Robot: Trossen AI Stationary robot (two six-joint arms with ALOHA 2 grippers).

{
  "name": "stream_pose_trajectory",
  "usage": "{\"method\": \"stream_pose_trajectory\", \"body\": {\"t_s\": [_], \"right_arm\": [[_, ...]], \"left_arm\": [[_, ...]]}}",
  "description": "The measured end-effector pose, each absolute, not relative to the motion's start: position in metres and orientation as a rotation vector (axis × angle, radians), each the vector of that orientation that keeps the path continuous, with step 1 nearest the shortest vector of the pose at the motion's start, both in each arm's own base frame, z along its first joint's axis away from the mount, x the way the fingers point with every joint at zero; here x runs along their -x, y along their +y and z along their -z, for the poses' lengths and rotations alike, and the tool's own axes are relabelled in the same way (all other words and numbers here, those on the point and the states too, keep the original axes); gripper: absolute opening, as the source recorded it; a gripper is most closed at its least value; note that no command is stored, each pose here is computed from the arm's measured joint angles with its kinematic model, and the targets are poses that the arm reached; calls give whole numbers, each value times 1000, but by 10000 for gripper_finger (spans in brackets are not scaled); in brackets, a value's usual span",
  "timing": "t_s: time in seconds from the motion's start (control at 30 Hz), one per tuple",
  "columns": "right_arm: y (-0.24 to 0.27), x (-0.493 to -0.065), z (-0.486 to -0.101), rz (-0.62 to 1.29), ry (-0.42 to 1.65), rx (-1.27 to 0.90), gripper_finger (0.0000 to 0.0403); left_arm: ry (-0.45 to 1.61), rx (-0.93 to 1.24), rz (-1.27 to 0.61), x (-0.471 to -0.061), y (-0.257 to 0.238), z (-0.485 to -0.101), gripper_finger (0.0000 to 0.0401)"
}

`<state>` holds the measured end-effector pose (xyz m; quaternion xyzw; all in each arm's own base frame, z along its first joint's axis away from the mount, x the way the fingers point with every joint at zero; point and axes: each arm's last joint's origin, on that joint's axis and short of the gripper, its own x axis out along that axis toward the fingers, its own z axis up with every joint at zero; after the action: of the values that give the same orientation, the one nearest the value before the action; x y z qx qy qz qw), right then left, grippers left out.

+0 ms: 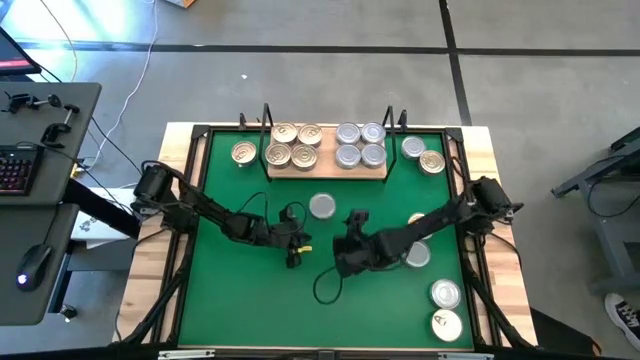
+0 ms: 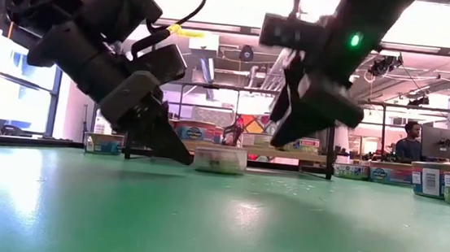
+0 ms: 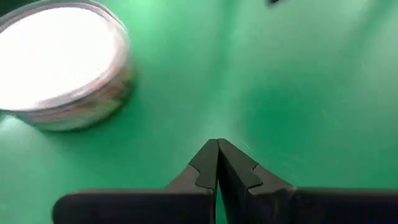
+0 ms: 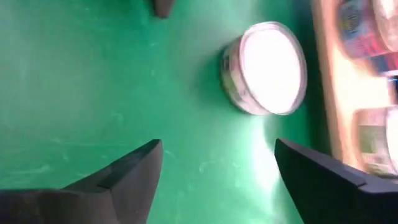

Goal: Stack canned seafood by type on shelf
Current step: Put the green white tuna can on the shelf

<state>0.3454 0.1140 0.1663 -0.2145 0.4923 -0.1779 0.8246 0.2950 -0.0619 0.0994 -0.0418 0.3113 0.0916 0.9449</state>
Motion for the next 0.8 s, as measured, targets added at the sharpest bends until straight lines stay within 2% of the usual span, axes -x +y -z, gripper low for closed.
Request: {"method": "stream_pose_trajectory", "body": {"t_s": [0.17, 0.43, 0.6, 0.8], "right_arm": [[80, -356, -140, 221, 978, 344, 287], [51, -373, -145, 221, 804, 294, 255], [29, -380, -134, 154, 820, 182, 243], [46, -384, -133, 20, 771, 82, 234]], "left_arm": [[593, 101, -236, -294, -61, -110, 0], [500, 99, -272, -285, -69, -145, 0], [458, 62, -314, -284, -62, -156, 0], [453, 52, -328, -285, -59, -157, 0]]}}
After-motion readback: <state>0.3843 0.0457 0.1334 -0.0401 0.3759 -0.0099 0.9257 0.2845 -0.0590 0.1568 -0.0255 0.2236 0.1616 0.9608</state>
